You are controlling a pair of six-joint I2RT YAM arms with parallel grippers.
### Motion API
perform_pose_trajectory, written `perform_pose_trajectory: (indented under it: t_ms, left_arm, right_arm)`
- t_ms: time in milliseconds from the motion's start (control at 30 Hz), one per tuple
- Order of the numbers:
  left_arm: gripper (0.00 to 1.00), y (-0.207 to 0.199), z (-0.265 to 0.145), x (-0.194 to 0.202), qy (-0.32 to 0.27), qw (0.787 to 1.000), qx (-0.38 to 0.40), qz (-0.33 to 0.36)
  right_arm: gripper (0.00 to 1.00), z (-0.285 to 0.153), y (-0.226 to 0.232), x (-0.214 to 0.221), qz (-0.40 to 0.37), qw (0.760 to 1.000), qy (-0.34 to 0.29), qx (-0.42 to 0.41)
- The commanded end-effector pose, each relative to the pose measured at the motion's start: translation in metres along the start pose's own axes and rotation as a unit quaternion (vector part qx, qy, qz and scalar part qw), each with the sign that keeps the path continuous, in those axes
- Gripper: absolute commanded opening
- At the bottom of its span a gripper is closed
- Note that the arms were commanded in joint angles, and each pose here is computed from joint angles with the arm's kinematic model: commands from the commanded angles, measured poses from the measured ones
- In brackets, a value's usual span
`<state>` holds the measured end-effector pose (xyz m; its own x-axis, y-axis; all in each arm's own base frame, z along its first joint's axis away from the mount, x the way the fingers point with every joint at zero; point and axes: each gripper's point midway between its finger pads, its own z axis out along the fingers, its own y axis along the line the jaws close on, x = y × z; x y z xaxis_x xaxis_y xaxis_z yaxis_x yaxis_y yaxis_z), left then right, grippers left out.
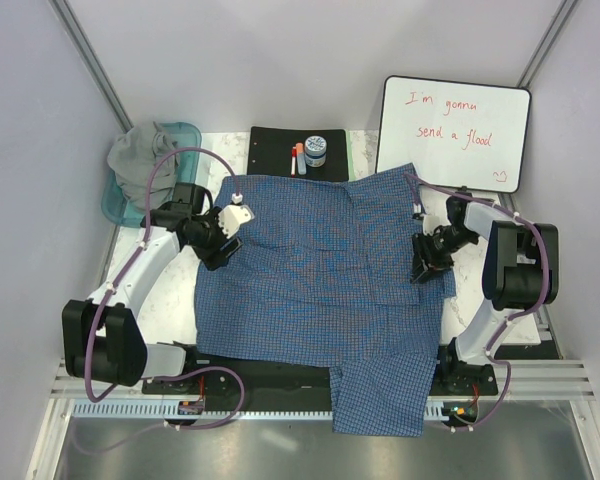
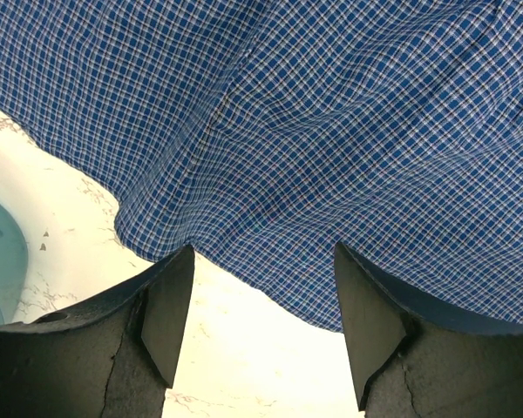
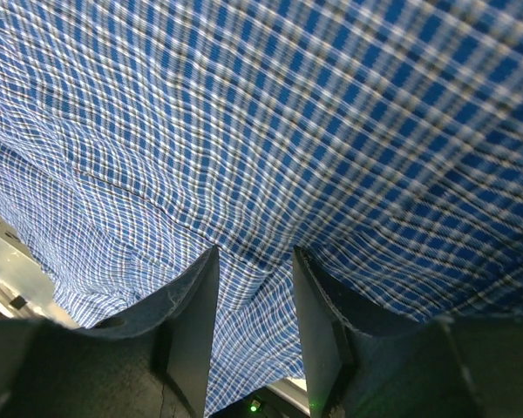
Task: Fold and stack the long sleeve shirts
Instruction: Fold the shirt
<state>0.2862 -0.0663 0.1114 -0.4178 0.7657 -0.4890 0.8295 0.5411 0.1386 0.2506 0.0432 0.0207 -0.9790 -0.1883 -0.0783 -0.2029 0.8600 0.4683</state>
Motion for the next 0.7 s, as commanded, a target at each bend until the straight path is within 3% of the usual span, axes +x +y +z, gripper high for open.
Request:
perform_pose_trajectory:
  t_ms: [0, 233, 467, 567, 600, 667]
  left_arm:
    - [0.73, 0.0, -0.002, -0.007, -0.022, 1.0, -0.008, -0.006]
    - [0.73, 0.002, -0.002, -0.006, -0.021, 1.0, -0.013, -0.004]
    - [0.73, 0.003, 0.001, -0.004, -0.019, 1.0, -0.015, -0.005]
    - [0.73, 0.003, 0.003, -0.006, -0.021, 1.0, -0.011, -0.017]
    - [0.73, 0.005, 0.002, -0.01, -0.026, 0.999, -0.011, -0.024]
    - [0.73, 0.01, 0.0, -0.017, -0.036, 0.999, -0.012, -0.03]
  right_arm:
    - [0.47, -0.003, -0.003, 0.006, 0.013, 1.0, 0.005, 0.004]
    - [0.51, -0.004, 0.006, 0.004, 0.023, 1.0, 0.005, -0.019]
    - [0.44, -0.002, 0.029, -0.001, 0.017, 0.995, 0.002, -0.098]
    - [0.29, -0.011, 0.039, -0.008, 0.003, 0.993, -0.016, -0.116]
    - [0.16, -0.017, 0.04, -0.012, -0.006, 0.993, -0.029, -0.111]
    - [0.03, -0.027, 0.048, -0.02, -0.013, 0.991, -0.051, -0.125]
